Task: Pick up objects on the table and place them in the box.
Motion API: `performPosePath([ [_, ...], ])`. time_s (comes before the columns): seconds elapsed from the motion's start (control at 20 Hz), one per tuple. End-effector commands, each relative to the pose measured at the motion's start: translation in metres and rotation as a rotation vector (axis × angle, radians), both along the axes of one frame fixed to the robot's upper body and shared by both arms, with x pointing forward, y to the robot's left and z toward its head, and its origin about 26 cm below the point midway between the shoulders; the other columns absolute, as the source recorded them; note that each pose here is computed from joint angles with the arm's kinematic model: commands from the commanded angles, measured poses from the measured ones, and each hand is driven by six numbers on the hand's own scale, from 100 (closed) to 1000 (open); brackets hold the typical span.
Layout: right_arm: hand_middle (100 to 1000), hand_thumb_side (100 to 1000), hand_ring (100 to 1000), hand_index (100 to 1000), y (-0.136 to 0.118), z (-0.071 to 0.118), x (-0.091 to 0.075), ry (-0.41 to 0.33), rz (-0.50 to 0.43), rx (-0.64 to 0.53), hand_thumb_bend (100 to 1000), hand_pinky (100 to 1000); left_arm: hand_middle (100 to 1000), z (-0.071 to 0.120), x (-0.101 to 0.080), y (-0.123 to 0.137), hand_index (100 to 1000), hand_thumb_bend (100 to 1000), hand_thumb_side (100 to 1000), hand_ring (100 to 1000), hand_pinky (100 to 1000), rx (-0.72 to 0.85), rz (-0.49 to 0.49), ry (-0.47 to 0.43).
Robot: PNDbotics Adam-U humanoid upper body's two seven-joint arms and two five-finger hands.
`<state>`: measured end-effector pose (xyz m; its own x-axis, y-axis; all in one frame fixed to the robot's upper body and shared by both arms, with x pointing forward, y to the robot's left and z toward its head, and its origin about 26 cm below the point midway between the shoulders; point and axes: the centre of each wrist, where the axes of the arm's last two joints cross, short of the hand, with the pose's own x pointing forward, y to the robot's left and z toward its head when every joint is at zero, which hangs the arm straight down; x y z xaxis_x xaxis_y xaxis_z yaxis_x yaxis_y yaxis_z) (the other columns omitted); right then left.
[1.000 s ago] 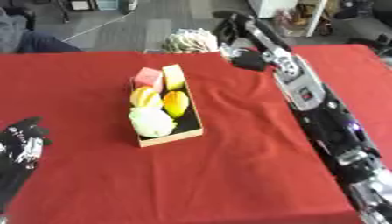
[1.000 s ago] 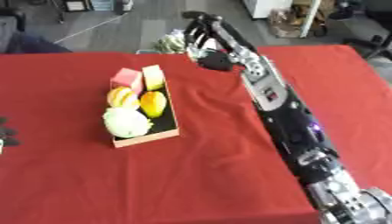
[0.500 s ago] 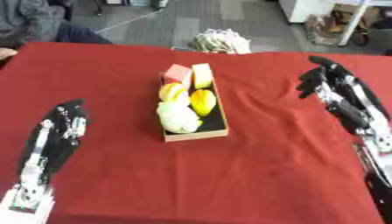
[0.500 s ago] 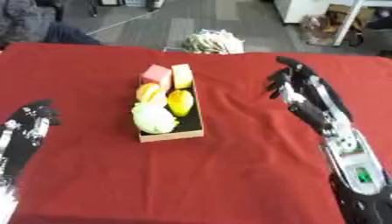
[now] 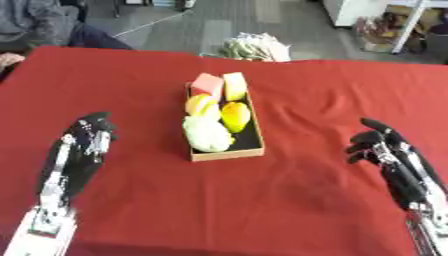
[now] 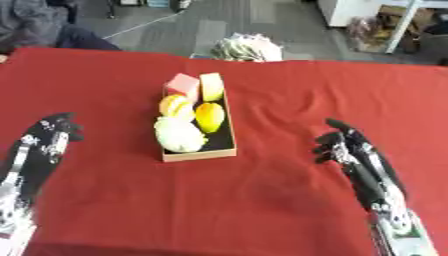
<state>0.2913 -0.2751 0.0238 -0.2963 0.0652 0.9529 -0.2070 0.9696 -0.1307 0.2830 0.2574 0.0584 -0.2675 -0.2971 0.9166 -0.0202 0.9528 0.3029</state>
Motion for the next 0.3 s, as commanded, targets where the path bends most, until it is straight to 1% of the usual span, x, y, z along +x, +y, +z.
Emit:
performPosePath([
  [0.05,582,557,569,862,-0.0027,0.0078,0.0007,-0.028,-0.023,-0.012,100,505,578,0.0038,0.0018,-0.0016,782,100,647,587,782,-0.009,-0.006,-0.015],
  [0.3,580,549,568,861,0.0002,0.0080,0.0006,-0.028,-0.024,-0.017,100,504,573,0.0033,0.0017,-0.0021,779,100,646,583,779,-0.013,-0.005,-0.013],
])
